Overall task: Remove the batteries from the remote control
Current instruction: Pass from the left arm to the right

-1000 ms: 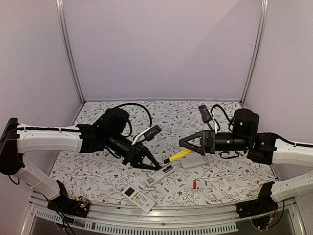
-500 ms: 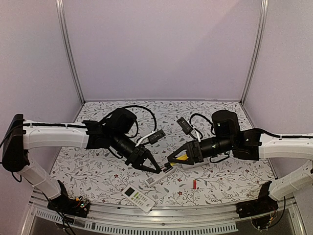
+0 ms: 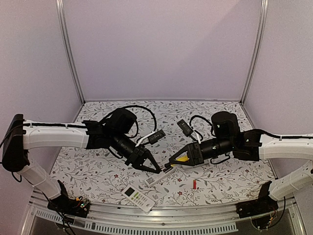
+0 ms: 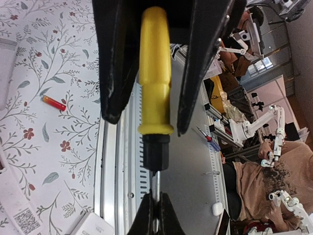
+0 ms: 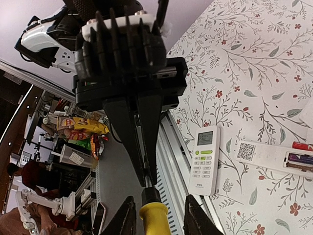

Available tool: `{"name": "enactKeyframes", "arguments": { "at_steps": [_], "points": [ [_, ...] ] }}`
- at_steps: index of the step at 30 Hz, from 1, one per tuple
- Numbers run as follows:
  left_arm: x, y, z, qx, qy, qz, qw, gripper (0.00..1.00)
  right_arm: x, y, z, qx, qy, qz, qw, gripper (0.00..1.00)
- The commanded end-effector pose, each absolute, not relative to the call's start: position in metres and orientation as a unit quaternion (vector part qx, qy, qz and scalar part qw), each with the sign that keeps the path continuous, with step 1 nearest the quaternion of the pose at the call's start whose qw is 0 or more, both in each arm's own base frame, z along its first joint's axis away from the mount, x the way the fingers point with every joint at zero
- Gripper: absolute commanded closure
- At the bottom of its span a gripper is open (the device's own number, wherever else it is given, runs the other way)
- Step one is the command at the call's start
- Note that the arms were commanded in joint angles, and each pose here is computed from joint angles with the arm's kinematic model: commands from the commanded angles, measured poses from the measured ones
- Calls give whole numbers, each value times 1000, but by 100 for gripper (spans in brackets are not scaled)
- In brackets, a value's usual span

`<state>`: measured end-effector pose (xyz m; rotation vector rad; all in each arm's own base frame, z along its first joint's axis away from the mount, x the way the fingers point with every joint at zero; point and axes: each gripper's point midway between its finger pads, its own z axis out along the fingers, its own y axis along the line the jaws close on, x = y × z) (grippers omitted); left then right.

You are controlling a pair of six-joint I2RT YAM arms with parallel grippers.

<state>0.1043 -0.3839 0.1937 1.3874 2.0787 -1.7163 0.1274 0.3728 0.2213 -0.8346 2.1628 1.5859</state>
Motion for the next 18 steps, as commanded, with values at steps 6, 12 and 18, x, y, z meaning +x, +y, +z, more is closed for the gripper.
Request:
{"name": "enactKeyframes", "arguments": {
  "at_steps": [6,12,18],
  "points": [
    [114,-386,195,454,684,-567,76,100,112,365,215,-303,755,563,144,69],
    [112,-385,194,455,681,-569,70,100,118,363,219,-294,756,561,167,82],
    [117,-383,180,446,705,-545,85,64,136,356,225,-250,761,556,222,100]
  ]
}}
